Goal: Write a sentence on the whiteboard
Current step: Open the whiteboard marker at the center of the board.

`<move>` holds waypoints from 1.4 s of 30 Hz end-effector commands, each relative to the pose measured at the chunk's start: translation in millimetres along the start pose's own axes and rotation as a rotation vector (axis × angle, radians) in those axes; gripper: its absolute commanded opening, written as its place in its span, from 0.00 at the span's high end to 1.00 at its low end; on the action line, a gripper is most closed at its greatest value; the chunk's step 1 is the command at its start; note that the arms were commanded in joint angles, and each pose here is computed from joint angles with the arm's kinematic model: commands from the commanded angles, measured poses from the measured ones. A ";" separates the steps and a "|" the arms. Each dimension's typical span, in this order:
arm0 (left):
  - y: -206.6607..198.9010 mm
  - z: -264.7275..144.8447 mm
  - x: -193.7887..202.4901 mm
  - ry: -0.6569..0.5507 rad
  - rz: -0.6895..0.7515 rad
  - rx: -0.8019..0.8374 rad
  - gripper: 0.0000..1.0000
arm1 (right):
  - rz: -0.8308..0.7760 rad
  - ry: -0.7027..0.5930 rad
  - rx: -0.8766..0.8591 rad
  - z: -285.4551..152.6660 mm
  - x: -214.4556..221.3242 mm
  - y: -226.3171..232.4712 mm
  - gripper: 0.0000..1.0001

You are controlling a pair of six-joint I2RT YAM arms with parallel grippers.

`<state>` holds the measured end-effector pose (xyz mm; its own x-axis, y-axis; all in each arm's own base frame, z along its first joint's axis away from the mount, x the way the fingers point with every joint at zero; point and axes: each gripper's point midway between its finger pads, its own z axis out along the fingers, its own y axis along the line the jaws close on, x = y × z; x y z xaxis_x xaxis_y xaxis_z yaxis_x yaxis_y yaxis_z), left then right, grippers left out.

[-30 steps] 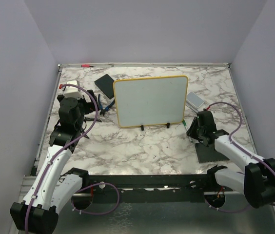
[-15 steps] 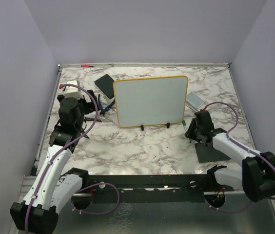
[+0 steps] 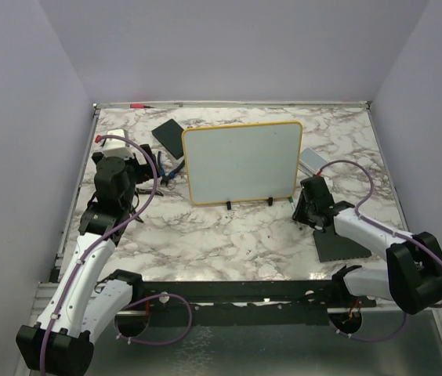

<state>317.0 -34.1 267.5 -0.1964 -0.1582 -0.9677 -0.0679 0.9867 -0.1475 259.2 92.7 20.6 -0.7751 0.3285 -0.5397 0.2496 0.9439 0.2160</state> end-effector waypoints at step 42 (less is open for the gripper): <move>-145.4 -44.3 11.5 0.029 0.135 0.754 0.01 | -0.022 -0.338 -0.438 -180.0 -58.4 44.9 1.00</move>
<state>304.4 -129.0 263.0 -0.2444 -0.0578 -0.9679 0.3809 0.9123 -0.1506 227.6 87.0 168.2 -0.5165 0.4561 -0.7247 0.1456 0.8808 0.4505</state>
